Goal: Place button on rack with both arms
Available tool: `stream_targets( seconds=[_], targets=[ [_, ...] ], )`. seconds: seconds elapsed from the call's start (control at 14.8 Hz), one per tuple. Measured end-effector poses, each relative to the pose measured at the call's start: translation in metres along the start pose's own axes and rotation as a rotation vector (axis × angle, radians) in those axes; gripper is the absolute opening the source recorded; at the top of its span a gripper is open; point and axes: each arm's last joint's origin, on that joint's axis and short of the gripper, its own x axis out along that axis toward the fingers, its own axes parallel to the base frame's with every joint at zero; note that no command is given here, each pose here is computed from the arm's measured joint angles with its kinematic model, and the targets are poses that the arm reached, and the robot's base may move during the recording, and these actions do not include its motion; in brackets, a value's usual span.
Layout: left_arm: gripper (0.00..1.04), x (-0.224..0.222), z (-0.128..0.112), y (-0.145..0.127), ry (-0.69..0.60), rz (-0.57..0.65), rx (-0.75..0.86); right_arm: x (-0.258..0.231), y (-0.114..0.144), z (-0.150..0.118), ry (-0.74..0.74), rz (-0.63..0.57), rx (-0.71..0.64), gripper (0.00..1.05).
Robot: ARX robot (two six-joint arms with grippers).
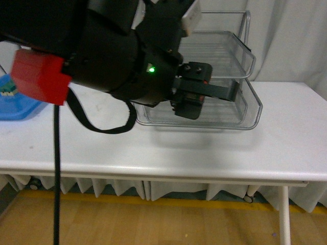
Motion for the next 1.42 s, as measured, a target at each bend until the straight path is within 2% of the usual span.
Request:
stream_targets(
  seconds=[0.2, 0.41, 0.88, 1.42],
  targets=[
    [0.37, 0.038, 0.016, -0.022, 0.035, 0.0, 0.06, 0.0, 0.0, 0.0, 0.0, 0.0, 0.0, 0.98],
    [0.37, 0.072, 0.018, -0.031, 0.094, 0.015, 0.091, 0.0, 0.0, 0.0, 0.0, 0.0, 0.0, 0.98],
    [0.37, 0.121, 0.037, -0.028, 0.16, 0.079, 0.129, 0.0, 0.0, 0.0, 0.0, 0.0, 0.0, 0.98],
    [0.37, 0.161, 0.043, -0.009, 0.229, 0.153, 0.108, 0.0, 0.0, 0.0, 0.0, 0.0, 0.0, 0.98]
  ],
)
